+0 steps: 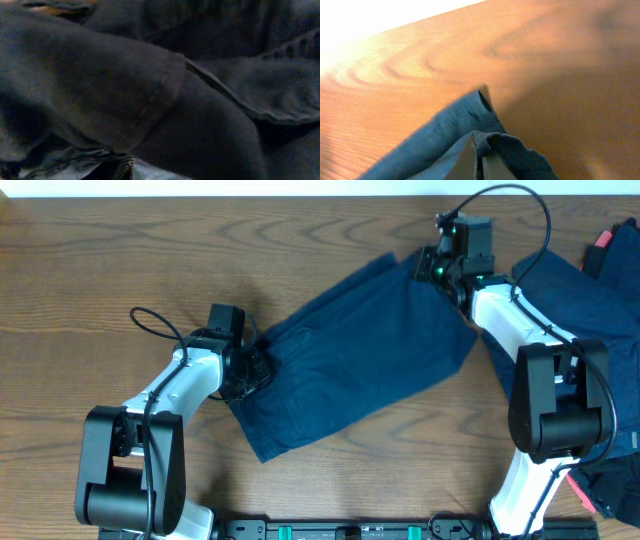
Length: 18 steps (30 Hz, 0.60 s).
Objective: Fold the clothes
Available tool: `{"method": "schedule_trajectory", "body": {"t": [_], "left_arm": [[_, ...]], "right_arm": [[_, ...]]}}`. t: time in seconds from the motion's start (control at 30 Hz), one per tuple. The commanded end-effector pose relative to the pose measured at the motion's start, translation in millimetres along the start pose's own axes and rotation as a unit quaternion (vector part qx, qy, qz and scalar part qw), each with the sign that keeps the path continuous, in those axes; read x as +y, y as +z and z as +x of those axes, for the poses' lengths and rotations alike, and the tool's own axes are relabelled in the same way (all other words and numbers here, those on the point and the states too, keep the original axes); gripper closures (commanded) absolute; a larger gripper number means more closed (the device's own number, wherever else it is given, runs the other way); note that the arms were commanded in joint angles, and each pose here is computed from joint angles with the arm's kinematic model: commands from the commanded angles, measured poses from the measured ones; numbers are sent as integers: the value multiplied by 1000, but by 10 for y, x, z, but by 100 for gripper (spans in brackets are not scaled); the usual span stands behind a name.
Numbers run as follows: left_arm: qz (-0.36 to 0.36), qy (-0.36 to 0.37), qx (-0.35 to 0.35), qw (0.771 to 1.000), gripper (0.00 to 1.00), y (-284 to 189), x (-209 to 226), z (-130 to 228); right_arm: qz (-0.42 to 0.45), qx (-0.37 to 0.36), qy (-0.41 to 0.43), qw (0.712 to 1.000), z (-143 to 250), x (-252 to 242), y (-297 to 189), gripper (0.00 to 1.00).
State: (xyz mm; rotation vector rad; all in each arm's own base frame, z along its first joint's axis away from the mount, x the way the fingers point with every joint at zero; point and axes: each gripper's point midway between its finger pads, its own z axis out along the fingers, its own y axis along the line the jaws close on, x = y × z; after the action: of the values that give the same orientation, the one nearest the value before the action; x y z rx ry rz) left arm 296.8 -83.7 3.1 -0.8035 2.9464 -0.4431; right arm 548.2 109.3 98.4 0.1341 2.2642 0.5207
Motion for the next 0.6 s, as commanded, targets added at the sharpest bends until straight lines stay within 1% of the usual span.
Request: {"method": "schedule_trajectory", "body": {"t": [0.0,0.13,0.3,0.47,0.5,0.57], "left_arm": [[-41,1,-2,999,62,103,177,-7],[-42,1,-1,999,62,103,179,-4],[-50,0,3,999,62,100,213,19],[-58,-1,7,998,62,96,248,43],[-58,-1,7,998,62,96,248,42],[-58,-2,7,998,62,96,249,44]], "right_arm": [[18,-63,-4,998,-395,47,-89,99],[56,-75,-8,996,-349,-36,23,99],[47,-72,-12,996,-177,-56,295,99],[20,-103,-25,994,-78,43,604,99],[14,-106,-28,994,-41,68,659,98],[1,-105,-33,994,63,128,766,88]]}}
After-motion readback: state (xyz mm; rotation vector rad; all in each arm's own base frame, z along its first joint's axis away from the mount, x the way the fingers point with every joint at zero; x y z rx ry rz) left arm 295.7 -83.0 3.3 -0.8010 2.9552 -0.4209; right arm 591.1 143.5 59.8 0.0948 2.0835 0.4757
